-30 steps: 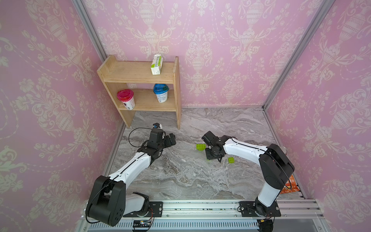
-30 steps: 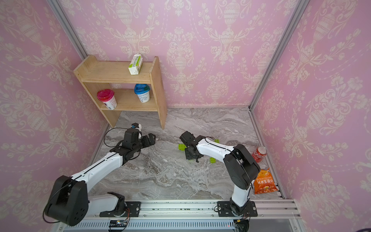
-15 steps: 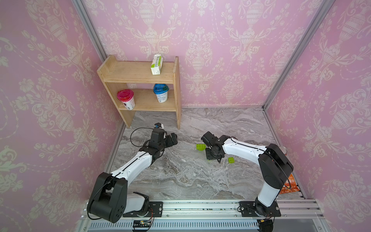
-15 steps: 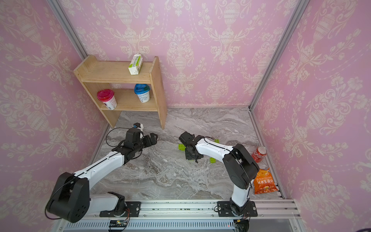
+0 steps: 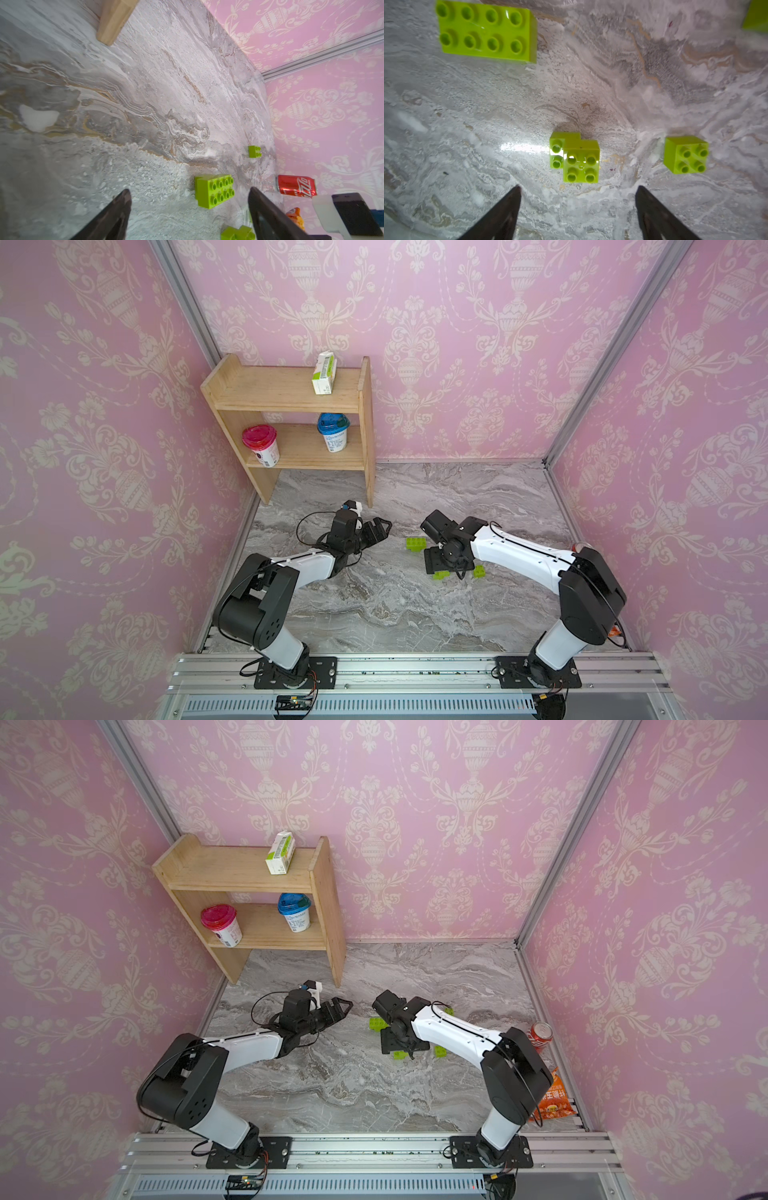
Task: Assemble the letter v with lego
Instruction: Adjust the lego brick at the center of the board.
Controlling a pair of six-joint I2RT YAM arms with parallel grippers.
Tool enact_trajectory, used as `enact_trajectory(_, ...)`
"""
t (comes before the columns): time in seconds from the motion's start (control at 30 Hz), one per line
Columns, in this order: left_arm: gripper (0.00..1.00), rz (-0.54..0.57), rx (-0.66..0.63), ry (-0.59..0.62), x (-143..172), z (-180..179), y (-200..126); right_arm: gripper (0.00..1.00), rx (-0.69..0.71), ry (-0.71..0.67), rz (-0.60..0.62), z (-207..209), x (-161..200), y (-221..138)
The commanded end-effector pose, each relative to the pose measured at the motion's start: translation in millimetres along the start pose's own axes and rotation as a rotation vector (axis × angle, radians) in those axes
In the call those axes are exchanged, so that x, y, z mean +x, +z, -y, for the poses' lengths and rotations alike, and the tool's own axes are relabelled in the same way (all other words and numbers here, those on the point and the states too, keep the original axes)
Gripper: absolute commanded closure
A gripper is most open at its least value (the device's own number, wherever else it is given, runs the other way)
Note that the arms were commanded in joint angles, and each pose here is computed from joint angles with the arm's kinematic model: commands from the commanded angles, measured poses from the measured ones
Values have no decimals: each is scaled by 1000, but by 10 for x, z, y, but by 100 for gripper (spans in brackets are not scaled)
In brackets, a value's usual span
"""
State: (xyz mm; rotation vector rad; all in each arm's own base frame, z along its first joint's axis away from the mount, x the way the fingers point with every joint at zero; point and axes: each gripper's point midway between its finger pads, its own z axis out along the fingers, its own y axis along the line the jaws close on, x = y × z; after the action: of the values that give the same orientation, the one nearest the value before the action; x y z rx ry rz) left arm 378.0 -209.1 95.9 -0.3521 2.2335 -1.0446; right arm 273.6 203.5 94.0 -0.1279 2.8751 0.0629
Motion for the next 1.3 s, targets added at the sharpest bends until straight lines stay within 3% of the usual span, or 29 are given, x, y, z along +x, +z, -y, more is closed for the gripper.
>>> enact_trajectory(0.0, 16, -21, 119, -81, 78, 162, 62, 13, -76, -129, 45, 143, -56, -181)
enact_trajectory(0.03, 18, -25, 131, -94, 103, 163, 83, 17, -123, -147, 52, 171, -53, -159)
enact_trajectory(0.17, 23, -27, 151, -128, 180, 144, 149, 53, -242, -178, 159, 251, -287, -189)
enact_trajectory(0.27, 33, -38, 160, -139, 243, 171, 199, 74, -199, -199, 150, 329, -371, -107)
enact_trajectory(0.53, 38, -88, 201, -188, 439, 198, 370, 77, -234, -202, 30, 143, -412, 288)
enact_trajectory(0.67, 35, -94, 204, -208, 501, 148, 411, 76, -227, -209, -14, 114, -364, 471)
enact_trajectory(0.9, 36, -126, 203, -201, 618, 206, 458, 77, -223, -203, -45, 68, -338, 566)
enact_trajectory(1.27, 40, -134, 206, -215, 672, 179, 506, 72, -225, -127, -126, 177, 151, 485)
